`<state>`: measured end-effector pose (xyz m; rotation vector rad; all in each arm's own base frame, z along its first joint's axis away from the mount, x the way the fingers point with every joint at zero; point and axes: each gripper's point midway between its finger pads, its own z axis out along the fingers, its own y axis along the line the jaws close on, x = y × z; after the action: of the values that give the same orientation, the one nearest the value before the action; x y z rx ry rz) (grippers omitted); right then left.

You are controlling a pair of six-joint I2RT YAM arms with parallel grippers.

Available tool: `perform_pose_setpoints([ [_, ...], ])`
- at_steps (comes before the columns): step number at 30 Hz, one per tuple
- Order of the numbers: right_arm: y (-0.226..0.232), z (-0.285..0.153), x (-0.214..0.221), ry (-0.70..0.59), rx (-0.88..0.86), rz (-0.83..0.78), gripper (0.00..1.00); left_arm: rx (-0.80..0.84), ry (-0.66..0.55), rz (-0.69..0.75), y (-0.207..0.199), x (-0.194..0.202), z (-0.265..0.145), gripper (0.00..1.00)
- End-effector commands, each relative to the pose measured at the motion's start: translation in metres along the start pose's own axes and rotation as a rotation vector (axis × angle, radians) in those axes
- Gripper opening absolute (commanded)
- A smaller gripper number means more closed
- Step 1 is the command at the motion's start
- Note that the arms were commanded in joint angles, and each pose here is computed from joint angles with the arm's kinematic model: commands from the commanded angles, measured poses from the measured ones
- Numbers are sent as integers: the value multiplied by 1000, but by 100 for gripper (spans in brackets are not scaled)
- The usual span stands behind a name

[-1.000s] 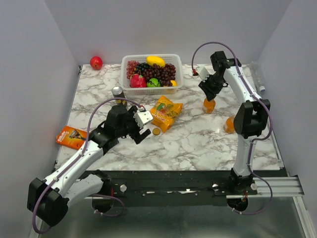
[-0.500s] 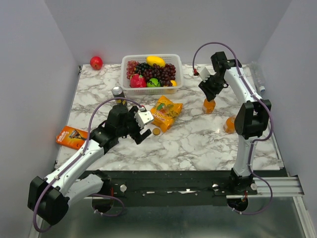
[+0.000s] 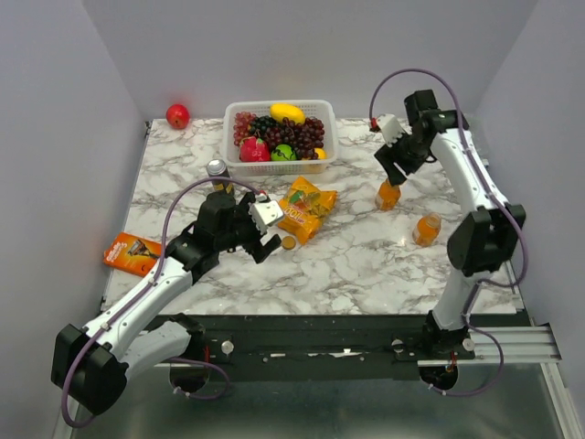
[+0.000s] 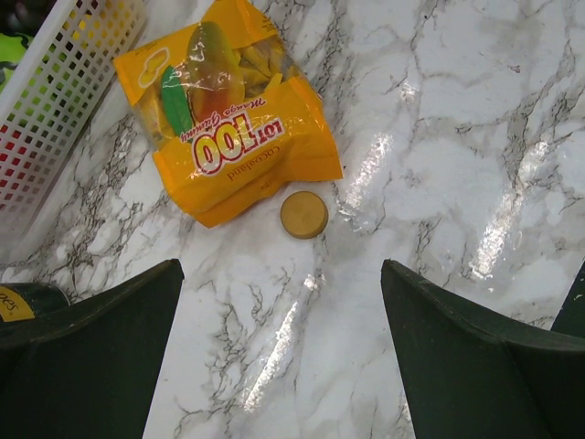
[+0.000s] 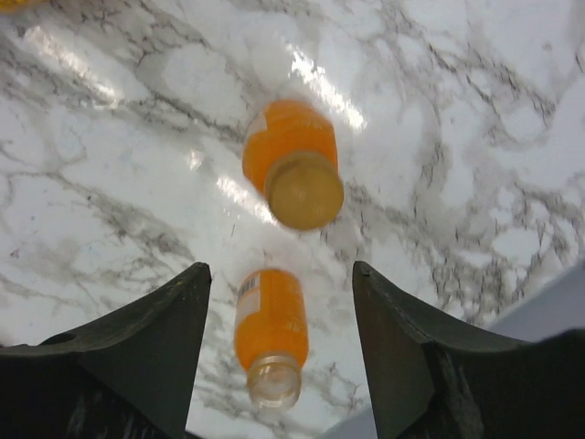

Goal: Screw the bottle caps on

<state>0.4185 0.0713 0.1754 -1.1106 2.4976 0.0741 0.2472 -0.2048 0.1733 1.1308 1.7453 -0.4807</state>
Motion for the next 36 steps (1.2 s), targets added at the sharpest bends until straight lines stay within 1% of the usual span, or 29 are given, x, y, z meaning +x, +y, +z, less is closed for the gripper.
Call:
perform_pose_setpoints([
  [1,11,-65,49,-10,119,104,72,-13,-81,-20,4,-20,-1,99],
  [2,15,-65,61,8,119,119,72,-5,-94,-23,2,-22,0,99],
  [3,26,-56,83,58,86,138,72,0,-102,-36,1,-24,0,99],
  [4,28,-58,96,67,92,158,72,3,-108,-38,1,-26,-1,99],
  [5,30,-65,101,52,111,160,73,9,-118,-42,0,-28,0,99],
  [7,39,-56,125,93,102,168,73,16,-126,-55,-2,-29,1,99],
  [10,41,-48,137,108,113,162,73,27,-138,-62,-3,-31,3,99],
  [26,12,-15,135,134,113,145,73,36,-110,-68,-2,-30,5,99],
  [36,-11,-10,148,157,137,182,70,46,-105,-64,-1,-32,8,99],
])
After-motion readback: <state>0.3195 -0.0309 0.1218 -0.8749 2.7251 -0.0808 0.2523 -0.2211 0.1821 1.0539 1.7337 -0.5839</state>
